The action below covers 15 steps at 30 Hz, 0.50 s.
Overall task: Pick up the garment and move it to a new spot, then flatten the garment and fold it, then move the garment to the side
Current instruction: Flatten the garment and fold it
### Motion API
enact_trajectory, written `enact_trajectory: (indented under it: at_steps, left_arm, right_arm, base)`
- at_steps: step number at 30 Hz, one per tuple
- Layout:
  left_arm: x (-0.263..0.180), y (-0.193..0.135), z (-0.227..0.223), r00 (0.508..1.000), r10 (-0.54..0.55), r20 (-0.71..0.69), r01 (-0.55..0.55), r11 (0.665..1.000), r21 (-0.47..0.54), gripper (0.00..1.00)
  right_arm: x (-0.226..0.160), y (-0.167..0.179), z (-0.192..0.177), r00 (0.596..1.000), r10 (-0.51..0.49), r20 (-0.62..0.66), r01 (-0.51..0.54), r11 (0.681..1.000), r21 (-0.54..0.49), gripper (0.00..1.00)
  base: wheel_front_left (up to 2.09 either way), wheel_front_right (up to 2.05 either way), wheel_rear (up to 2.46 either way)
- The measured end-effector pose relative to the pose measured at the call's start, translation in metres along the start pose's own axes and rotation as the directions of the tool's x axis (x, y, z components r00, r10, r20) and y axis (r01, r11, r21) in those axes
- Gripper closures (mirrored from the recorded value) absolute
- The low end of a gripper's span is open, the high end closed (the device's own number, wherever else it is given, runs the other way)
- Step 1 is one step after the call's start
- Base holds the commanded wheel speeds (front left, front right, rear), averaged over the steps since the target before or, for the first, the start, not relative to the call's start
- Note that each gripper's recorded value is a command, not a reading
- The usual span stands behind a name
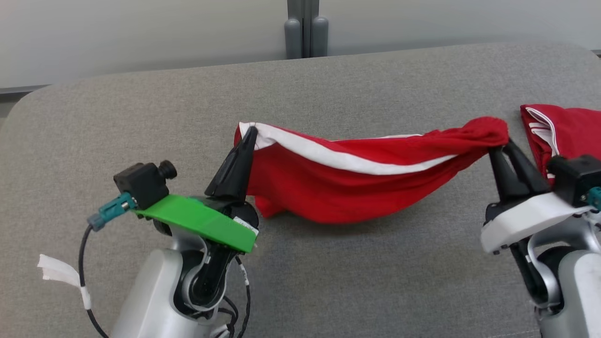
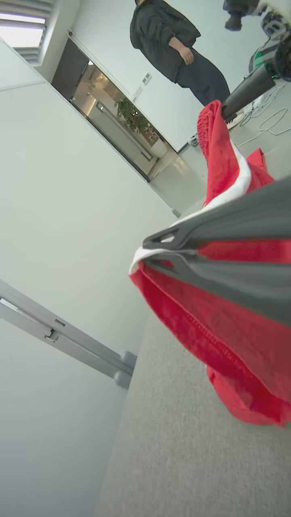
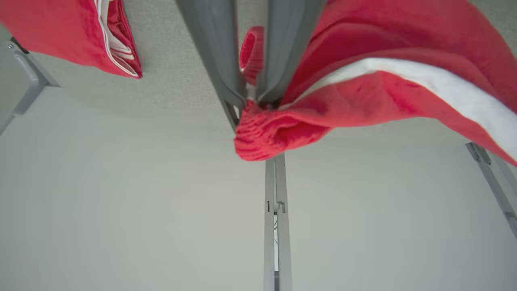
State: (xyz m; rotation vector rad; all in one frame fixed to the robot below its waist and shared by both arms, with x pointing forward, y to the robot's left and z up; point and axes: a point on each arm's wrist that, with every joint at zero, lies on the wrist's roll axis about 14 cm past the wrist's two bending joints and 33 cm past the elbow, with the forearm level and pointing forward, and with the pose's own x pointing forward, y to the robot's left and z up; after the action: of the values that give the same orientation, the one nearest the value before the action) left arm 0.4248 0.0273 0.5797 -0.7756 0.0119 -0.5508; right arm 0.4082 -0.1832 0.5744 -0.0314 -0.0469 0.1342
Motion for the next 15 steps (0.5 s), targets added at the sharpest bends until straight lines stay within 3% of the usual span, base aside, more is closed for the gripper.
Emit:
enact_trajectory:
  at_steps: [5,8,15]
  left_arm:
    - [0.017,-0.042,0.021,0.99,-0.143,0.001,0.143,0.988,-0.066,1.0]
    - [0.033,-0.052,0.035,0.981,-0.191,-0.022,0.191,0.981,-0.024,1.0]
    - [0.094,-0.019,0.075,0.987,-0.16,0.007,0.16,0.987,-0.001,1.0]
  right_arm:
    - [0.015,-0.008,0.038,0.997,0.007,0.076,-0.002,0.998,-0.069,1.0]
    - [0.035,-0.007,0.047,0.996,0.036,0.08,-0.03,0.997,-0.073,1.0]
    - [0.117,-0.008,0.044,0.996,0.079,0.036,-0.084,0.985,0.151,1.0]
  base:
    - [0.0,0.0,0.0]
    - [0.0,0.0,0.0]
    - [0.0,0.0,0.0]
